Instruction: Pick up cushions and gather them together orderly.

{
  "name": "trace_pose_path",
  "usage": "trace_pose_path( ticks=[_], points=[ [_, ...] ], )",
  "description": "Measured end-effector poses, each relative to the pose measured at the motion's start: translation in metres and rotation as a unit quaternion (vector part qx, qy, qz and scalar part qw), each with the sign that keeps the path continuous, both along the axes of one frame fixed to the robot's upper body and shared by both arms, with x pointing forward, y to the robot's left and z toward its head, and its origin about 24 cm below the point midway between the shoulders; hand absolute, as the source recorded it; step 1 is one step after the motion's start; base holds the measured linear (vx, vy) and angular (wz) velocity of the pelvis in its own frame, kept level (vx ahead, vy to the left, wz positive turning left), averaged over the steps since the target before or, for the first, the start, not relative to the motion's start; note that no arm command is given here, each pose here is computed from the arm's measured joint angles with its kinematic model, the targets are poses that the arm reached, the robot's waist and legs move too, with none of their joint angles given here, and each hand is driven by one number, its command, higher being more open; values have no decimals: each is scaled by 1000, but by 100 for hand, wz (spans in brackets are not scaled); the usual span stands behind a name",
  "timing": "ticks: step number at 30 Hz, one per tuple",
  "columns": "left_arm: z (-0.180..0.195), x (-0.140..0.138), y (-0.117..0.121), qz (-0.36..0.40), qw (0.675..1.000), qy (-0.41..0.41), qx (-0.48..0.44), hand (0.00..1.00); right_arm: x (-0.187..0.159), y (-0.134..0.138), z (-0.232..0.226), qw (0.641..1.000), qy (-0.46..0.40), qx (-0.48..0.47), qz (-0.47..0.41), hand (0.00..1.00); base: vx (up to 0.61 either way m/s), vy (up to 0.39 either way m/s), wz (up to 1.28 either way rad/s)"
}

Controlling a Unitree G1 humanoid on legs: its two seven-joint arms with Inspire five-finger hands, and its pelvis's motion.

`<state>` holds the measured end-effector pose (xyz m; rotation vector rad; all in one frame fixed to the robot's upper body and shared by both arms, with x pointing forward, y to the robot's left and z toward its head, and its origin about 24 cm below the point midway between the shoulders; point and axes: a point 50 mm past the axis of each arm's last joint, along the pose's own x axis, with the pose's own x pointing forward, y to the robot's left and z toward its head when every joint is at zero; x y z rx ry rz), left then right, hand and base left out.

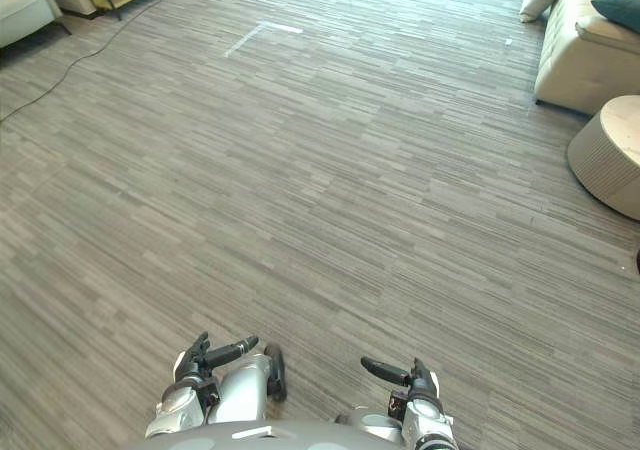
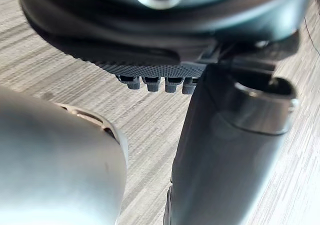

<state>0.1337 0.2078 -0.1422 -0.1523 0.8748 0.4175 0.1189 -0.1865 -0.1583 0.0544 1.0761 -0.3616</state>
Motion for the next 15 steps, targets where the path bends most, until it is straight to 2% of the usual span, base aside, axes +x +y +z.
trace_pose_path(
  ticks=[4,9,15],
  points=[
    [-1,-2,9,2,1000,12,10,100,-1,6,-1,1000,2,7,7,100,494,256,-11],
    [-9,-28,21,-4,997,68,29,100,-1,1,0,1000,-11,2,14,100,496,202,-1],
    [-14,-37,18,-33,994,98,28,100,16,-5,8,999,-46,-10,22,100,433,-27,18]
  ],
)
